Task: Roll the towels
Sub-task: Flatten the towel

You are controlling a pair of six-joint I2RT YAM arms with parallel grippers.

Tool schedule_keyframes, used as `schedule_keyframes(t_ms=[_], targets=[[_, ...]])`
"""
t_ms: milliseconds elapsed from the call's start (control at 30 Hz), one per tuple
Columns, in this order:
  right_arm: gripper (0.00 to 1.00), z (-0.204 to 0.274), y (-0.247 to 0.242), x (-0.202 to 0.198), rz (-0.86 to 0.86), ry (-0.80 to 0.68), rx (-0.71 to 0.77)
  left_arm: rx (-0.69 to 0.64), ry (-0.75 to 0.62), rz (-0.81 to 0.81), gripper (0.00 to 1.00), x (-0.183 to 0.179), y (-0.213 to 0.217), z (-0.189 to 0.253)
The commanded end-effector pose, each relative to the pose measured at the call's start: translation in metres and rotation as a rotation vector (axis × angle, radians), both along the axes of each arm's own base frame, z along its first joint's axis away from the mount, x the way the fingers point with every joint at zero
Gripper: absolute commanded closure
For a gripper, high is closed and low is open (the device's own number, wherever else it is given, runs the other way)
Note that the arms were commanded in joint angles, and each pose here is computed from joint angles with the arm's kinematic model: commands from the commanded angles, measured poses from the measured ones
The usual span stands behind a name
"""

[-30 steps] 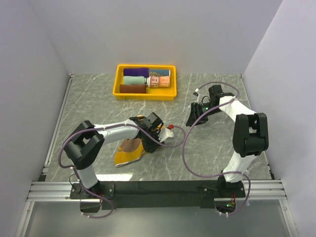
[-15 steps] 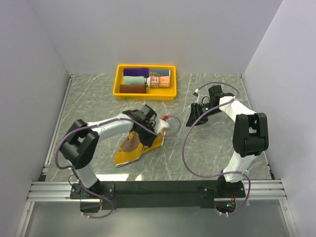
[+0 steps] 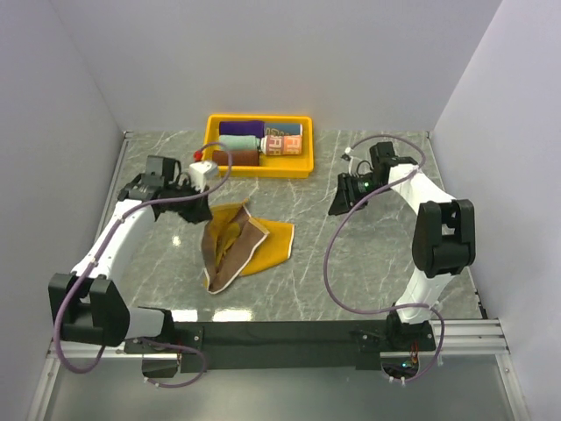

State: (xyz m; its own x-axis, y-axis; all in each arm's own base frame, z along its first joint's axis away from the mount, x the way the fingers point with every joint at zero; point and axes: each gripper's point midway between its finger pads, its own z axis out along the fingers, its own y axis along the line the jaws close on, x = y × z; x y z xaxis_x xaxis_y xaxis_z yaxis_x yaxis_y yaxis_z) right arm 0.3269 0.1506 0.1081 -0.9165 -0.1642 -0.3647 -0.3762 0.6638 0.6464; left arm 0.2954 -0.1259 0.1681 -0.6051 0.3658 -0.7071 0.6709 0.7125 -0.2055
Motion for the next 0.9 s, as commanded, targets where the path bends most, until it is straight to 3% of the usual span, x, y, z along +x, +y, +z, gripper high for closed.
schedule_keyframes(t_ms=[0, 100, 300, 467, 867], targets=[[0.55, 0.012, 0.023, 0.015, 0.053, -0.047, 0.037, 0.051, 0.189, 0.080, 1.00, -0.030, 0.032, -0.049], [0.46, 0.011, 0.052, 0.020, 0.102, -0.052, 0.047, 0.050, 0.246, 0.153, 1.00, -0.029, 0.047, -0.062], [0.41, 0.000, 0.126, 0.027, 0.225, -0.027, 0.075, 0.041, 0.289, 0.239, 1.00, -0.018, 0.064, -0.074], [0.38, -0.019, 0.159, 0.017, 0.304, 0.007, 0.061, 0.039, 0.305, 0.274, 1.00, -0.015, 0.076, -0.077], [0.38, -0.045, 0.191, -0.025, 0.442, 0.069, 0.084, 0.022, 0.330, 0.270, 1.00, -0.009, 0.088, -0.083]])
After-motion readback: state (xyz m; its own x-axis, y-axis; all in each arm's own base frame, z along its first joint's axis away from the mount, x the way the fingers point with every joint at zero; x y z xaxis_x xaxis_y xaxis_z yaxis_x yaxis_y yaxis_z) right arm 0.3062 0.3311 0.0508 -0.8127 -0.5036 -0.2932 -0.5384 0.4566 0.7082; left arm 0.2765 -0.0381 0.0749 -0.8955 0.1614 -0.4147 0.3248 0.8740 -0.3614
